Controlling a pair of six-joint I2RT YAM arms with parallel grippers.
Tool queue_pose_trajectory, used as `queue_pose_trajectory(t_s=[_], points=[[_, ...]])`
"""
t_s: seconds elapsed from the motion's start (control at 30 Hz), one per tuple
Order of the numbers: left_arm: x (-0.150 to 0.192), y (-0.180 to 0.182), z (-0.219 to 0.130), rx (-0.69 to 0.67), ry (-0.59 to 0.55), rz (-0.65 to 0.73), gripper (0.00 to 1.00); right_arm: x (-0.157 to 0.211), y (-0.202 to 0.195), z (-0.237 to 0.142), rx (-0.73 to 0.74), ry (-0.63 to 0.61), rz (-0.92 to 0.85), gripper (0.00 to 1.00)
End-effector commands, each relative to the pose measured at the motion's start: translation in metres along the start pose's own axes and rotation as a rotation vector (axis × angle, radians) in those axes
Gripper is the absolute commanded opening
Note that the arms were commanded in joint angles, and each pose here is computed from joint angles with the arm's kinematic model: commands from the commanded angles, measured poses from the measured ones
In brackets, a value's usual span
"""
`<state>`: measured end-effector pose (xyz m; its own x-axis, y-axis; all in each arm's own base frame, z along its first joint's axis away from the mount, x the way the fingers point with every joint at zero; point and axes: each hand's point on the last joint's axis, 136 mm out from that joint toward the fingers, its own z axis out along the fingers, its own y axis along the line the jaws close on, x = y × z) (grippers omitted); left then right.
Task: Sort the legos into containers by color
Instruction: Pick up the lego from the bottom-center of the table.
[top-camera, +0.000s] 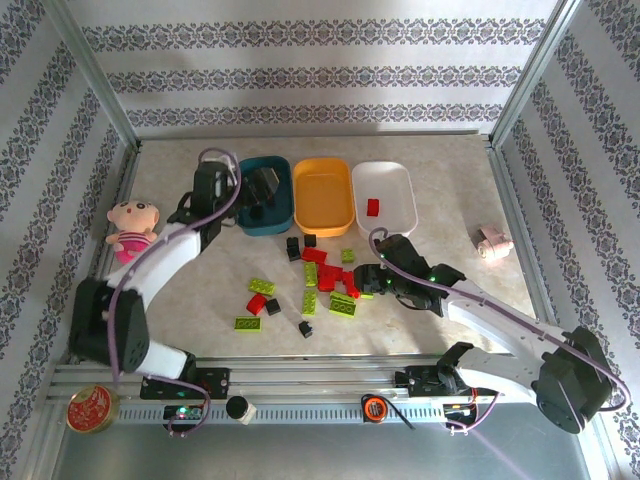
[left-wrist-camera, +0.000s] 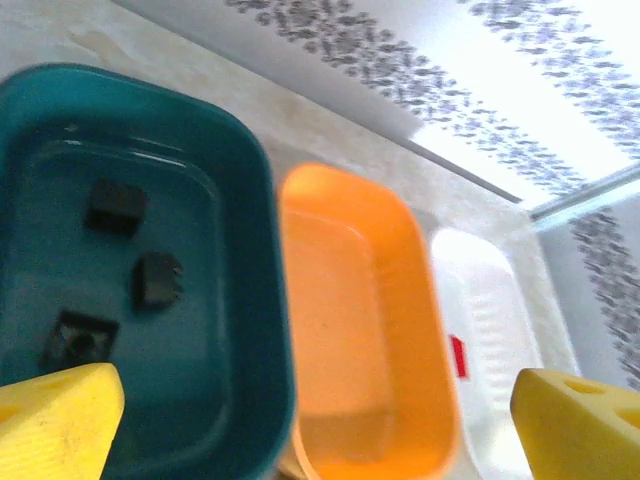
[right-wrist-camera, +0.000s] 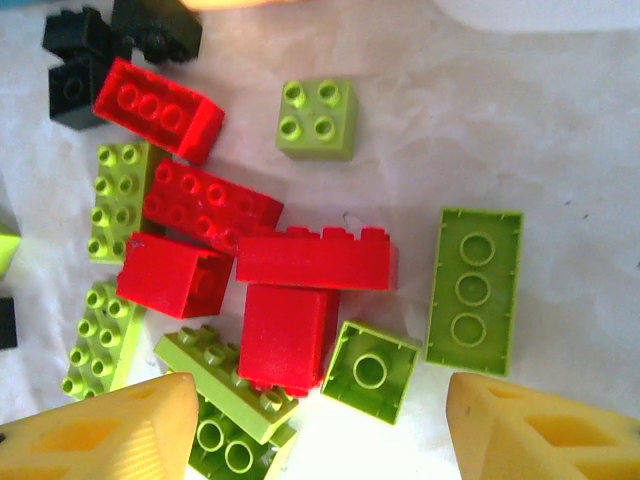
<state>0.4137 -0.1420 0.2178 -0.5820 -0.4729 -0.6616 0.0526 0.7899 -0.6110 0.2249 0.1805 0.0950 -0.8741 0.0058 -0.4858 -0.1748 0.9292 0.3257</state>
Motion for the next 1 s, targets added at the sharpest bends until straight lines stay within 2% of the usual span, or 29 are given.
queue_pose_trajectory(t_s=[0.0, 0.07, 0.23, 0.53, 0.8, 0.97], points=[[0.033, -0.007, -0.019, 0.047, 0.037, -0.003, 1.00, 0.025, 0.011, 0.010, -0.031, 0.111, -0.027, 0.68], [0.052, -0.003, -0.032, 0.049, 0.057, 0.002, 1.00, 0.036, 0.022, 0.017, -0.035, 0.157, -0.066, 0.72], [0.085, 0.019, -0.053, 0.008, 0.105, 0.005, 1.00, 0.052, 0.045, 0.028, -0.054, 0.211, -0.156, 0.72], [0.109, 0.047, -0.070, -0.068, 0.135, 0.023, 1.00, 0.067, 0.047, 0.044, -0.048, 0.282, -0.218, 0.77], [0.110, 0.051, -0.070, -0.088, 0.133, 0.032, 1.00, 0.090, 0.078, 0.040, -0.187, 0.401, -0.283, 0.70], [0.111, 0.054, -0.068, -0.094, 0.131, 0.030, 1.00, 0.083, 0.061, 0.041, -0.062, 0.363, -0.335, 0.64]])
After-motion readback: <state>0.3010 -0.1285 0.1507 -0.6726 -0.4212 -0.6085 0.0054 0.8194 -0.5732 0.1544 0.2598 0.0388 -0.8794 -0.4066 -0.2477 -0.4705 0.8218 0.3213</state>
